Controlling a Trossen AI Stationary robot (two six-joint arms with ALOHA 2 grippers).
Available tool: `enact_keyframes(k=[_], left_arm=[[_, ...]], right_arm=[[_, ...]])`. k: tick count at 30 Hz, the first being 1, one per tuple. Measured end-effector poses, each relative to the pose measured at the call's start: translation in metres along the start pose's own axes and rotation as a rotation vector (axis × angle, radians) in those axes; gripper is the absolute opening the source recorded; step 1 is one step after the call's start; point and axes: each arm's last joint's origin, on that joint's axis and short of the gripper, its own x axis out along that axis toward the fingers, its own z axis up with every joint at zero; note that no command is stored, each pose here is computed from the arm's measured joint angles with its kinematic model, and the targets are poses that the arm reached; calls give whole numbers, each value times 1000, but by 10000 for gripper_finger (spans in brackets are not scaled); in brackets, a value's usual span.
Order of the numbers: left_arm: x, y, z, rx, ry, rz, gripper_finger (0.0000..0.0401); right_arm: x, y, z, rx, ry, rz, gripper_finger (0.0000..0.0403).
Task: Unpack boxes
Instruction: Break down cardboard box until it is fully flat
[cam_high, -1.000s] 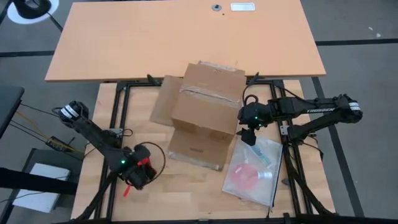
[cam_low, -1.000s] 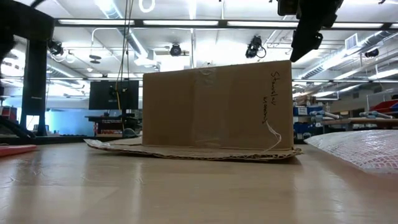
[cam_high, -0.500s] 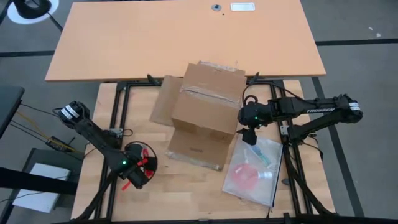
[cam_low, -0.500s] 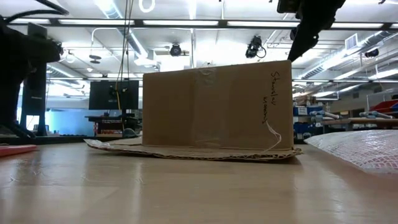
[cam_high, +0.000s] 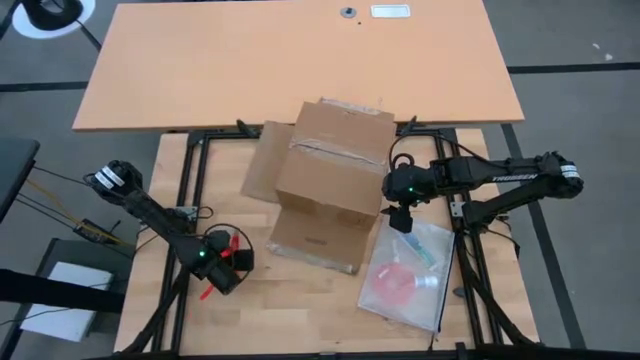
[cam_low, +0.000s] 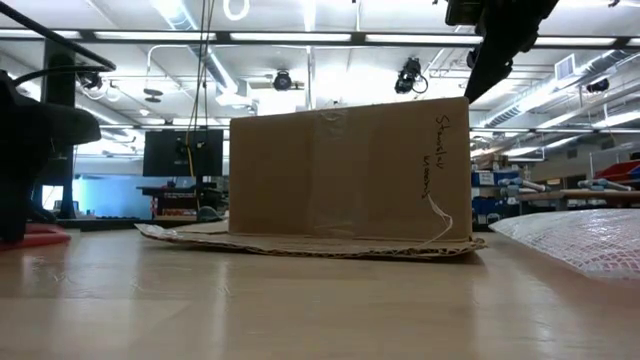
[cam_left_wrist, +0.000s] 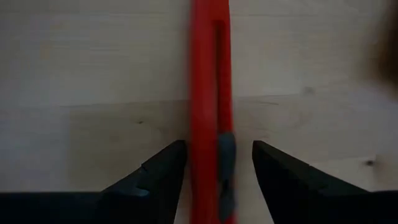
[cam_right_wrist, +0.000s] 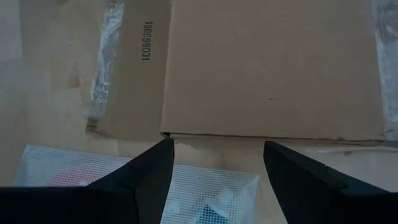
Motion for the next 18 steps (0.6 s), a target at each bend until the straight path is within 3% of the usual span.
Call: enact_keyframes(k=[6,9,12,18], left_arm=[[1,0,1,139,-22,-15,195],[2,0,1,202,-23,-13,168],[2,0,1,238,-24,-16,129],[-4,-6,0,297,-31,-45,128]], right_arm=[[0,0,0,1,-2,1,248],[0,0,0,-19,-4,-9,247],[0,-2,1,-121,-17,-62,247],[0,-2,4,-151,-48,-92,244]])
